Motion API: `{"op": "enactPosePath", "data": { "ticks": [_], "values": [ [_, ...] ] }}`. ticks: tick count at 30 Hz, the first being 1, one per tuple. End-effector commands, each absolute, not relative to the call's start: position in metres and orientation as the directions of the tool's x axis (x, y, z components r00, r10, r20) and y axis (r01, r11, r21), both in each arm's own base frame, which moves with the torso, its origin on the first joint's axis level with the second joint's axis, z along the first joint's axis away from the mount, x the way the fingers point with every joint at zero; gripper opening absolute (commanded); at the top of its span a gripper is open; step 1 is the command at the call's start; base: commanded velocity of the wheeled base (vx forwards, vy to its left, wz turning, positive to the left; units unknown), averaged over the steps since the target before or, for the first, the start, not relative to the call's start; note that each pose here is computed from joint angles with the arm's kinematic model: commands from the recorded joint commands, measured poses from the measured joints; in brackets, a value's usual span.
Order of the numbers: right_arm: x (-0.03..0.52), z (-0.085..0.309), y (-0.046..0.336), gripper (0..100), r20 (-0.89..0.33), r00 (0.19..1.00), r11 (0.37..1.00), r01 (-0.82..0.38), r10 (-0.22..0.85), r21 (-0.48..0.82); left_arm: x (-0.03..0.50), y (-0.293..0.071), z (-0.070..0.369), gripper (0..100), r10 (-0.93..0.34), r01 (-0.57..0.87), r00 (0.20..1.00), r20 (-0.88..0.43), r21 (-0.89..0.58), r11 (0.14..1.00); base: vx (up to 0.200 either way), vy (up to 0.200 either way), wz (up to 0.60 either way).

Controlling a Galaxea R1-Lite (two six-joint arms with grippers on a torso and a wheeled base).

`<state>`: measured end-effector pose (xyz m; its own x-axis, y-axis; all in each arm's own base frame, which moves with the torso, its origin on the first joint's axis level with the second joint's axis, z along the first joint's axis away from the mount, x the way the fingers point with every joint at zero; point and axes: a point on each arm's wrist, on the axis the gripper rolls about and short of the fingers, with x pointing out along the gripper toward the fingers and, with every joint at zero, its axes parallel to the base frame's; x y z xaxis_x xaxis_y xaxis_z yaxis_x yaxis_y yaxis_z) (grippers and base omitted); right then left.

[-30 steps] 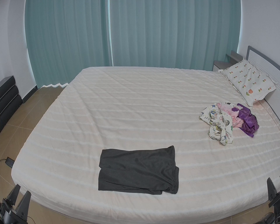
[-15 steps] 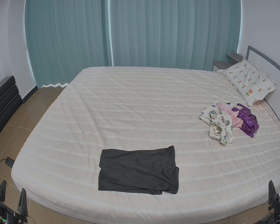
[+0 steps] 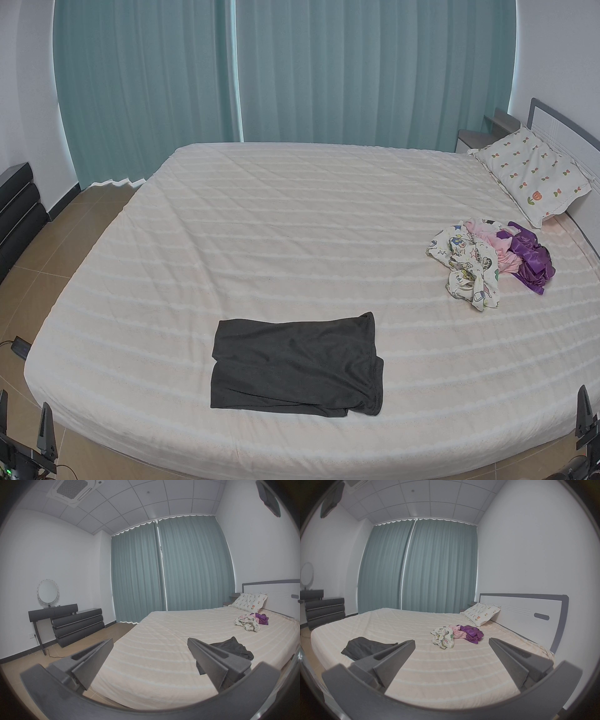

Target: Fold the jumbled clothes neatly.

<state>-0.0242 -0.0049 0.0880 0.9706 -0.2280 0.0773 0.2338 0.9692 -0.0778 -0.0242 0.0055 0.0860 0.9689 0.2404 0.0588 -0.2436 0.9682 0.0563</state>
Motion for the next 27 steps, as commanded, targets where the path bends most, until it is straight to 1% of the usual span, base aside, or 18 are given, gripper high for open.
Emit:
{"op": "enactPosePath", "data": {
  "ticks": [1, 2, 5, 8, 10, 12, 15, 16, 17, 19, 25, 27],
  "values": [
    [-0.0232, 0.0833, -0.0026, 100, 0.072, 0.99, 0.989, 0.13, -0.125, -0.066, -0.0234, 0.0051, 0.081, 100, 0.222, -0.225, 0.974, 0.051, 0.076, 0.971, 0.0, 0.0, 0.0],
    [-0.0232, 0.0833, -0.0026, 100, 0.072, 0.99, 0.989, 0.13, -0.125, -0.063, -0.0234, 0.005, 0.081, 100, 0.221, -0.224, 0.974, 0.051, 0.076, 0.972, 0.0, 0.0, 0.0],
    [-0.0232, 0.0832, -0.0023, 100, 0.07, 0.991, 0.993, 0.115, -0.113, -0.018, -0.023, 0.0022, 0.0813, 100, 0.095, -0.099, 0.994, 0.052, 0.075, 0.992, 0.0, 0.0, 0.0],
    [-0.0232, 0.0833, -0.0021, 100, 0.072, 0.993, 0.994, 0.101, -0.098, -0.038, -0.023, 0.0016, 0.0814, 100, 0.066, -0.069, 0.996, 0.054, 0.064, 0.996, 0.0, 0.0, 0.0],
    [-0.0231, 0.0837, -0.0017, 100, 0.078, 0.994, 0.992, 0.09, -0.083, -0.093, -0.023, 0.0016, 0.0813, 100, 0.066, -0.069, 0.996, 0.052, 0.064, 0.996, 0.0, 0.0, 0.0],
    [-0.0236, 0.0879, -0.0015, 100, 0.116, 0.991, 0.987, 0.088, -0.072, -0.136, -0.0231, 0.0016, 0.0814, 100, 0.069, -0.073, 0.996, 0.055, 0.074, 0.995, 0.0, 0.0, 0.0],
    [-0.0234, 0.0877, -0.0012, 100, 0.118, 0.991, 0.987, 0.078, -0.061, -0.139, -0.023, 0.0019, 0.0811, 100, 0.081, -0.086, 0.995, 0.055, 0.086, 0.993, 0.0, 0.0, 0.0],
    [-0.0231, 0.0848, -0.0011, 100, 0.089, 0.995, 0.988, 0.067, -0.055, -0.139, -0.0232, 0.0024, 0.0816, 100, 0.103, -0.108, 0.993, 0.056, 0.1, 0.989, 0.0, 0.0, 0.0],
    [-0.023, 0.0829, -0.0011, 100, 0.07, 0.996, 0.99, 0.065, -0.057, -0.121, -0.0234, 0.0035, 0.0815, 100, 0.154, -0.16, 0.986, 0.056, 0.116, 0.98, 0.0, 0.0, 0.0],
    [-0.023, 0.0831, -0.0011, 100, 0.072, 0.996, 0.994, 0.063, -0.057, -0.094, -0.0235, 0.0042, 0.0817, 100, 0.185, -0.19, 0.981, 0.057, 0.119, 0.974, 0.0, 0.0, 0.0],
    [-0.0229, 0.0824, -0.0011, 100, 0.061, 0.997, 0.994, 0.06, -0.055, -0.089, -0.0233, 0.0042, 0.0816, 100, 0.182, -0.186, 0.982, 0.054, 0.106, 0.977, 0.0, 0.0, 0.0],
    [-0.0228, 0.082, -0.0007, 100, 0.06, 0.997, 0.995, 0.043, -0.038, -0.087, -0.0229, 0.0008, 0.0817, 100, 0.032, -0.036, 0.998, 0.052, 0.082, 0.996, 0.0, 0.0, 0.0]
  ]
}}
